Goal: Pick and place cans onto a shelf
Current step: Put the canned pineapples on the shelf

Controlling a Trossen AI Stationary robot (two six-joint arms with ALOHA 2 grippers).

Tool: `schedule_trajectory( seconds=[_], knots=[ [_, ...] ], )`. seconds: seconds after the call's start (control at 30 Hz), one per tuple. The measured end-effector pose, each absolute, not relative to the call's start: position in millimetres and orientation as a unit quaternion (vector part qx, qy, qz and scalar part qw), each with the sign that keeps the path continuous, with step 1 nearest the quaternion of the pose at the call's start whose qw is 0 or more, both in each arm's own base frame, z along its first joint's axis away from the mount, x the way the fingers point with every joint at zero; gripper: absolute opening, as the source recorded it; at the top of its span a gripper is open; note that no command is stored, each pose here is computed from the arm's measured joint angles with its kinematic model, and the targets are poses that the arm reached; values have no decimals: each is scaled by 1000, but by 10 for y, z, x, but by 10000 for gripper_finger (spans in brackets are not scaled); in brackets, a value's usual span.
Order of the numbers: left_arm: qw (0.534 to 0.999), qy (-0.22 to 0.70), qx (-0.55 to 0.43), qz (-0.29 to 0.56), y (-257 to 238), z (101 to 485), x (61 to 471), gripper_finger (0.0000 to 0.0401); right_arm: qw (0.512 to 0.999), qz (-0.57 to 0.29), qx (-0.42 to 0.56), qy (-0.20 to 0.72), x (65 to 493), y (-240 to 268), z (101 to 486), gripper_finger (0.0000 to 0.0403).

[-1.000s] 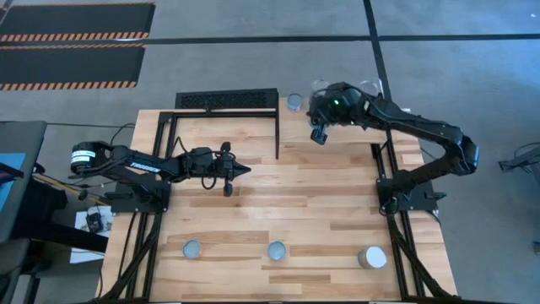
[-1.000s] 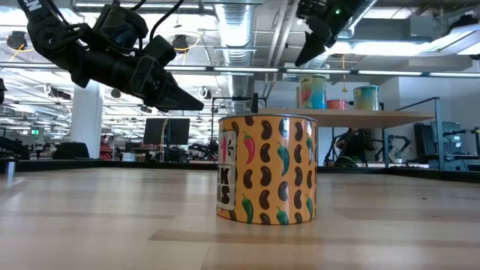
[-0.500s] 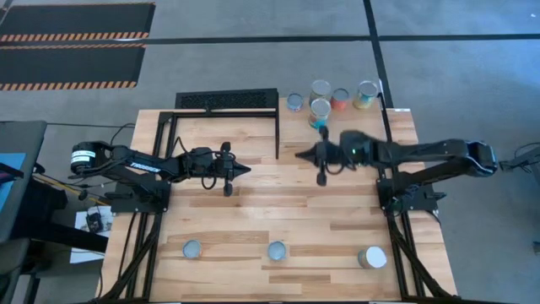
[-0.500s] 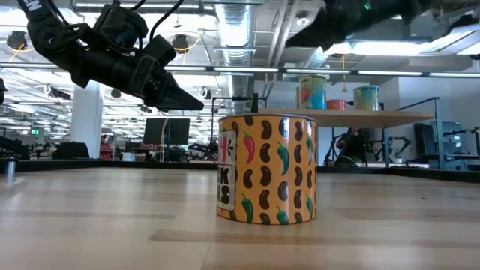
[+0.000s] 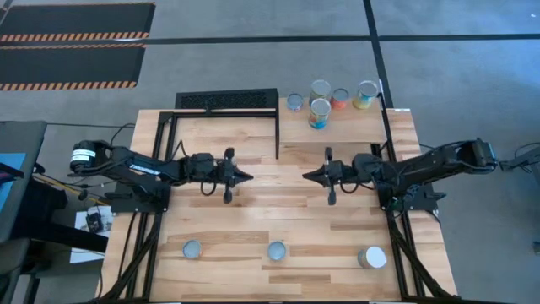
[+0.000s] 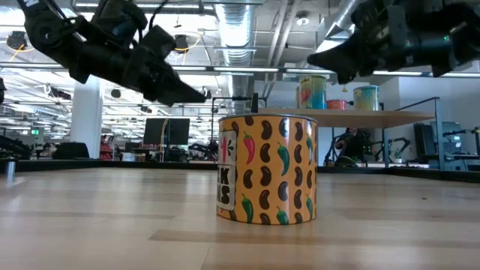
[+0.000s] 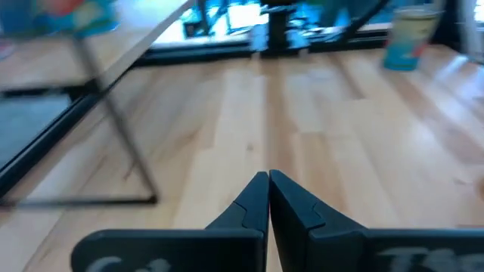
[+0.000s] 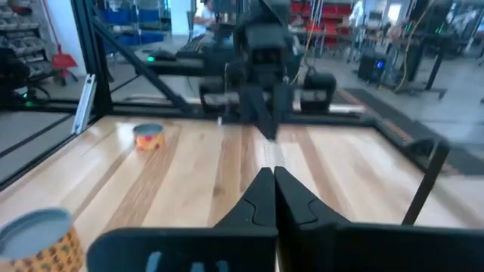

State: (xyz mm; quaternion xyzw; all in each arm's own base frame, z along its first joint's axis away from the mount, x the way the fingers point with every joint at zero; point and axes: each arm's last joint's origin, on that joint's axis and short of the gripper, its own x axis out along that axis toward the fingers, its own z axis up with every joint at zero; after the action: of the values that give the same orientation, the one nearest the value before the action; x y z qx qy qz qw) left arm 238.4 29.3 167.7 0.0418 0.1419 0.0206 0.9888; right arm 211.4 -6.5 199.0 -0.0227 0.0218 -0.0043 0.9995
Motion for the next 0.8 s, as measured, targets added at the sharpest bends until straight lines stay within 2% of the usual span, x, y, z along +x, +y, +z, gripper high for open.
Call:
schedule_trajectory(
  seconds=[0.17, 0.33, 0.57, 0.8],
  knots=[
    [984, 150, 80, -44, 8, 1740, 2466, 0, 999, -4, -15, 35, 2094, -60, 1920, 4],
    [966, 234, 72, -81, -238, 1718, 2490, 0, 999, -3, -12, 39, 2083, -59, 1897, 7],
    [910, 415, 7, -12, -616, 1812, 2404, 0, 999, -3, -37, 38, 2083, -57, 1899, 7],
    [820, 553, -131, 76, -913, 2112, 2180, 0, 998, -6, -41, 36, 2082, -71, 1902, 7]
  ],
)
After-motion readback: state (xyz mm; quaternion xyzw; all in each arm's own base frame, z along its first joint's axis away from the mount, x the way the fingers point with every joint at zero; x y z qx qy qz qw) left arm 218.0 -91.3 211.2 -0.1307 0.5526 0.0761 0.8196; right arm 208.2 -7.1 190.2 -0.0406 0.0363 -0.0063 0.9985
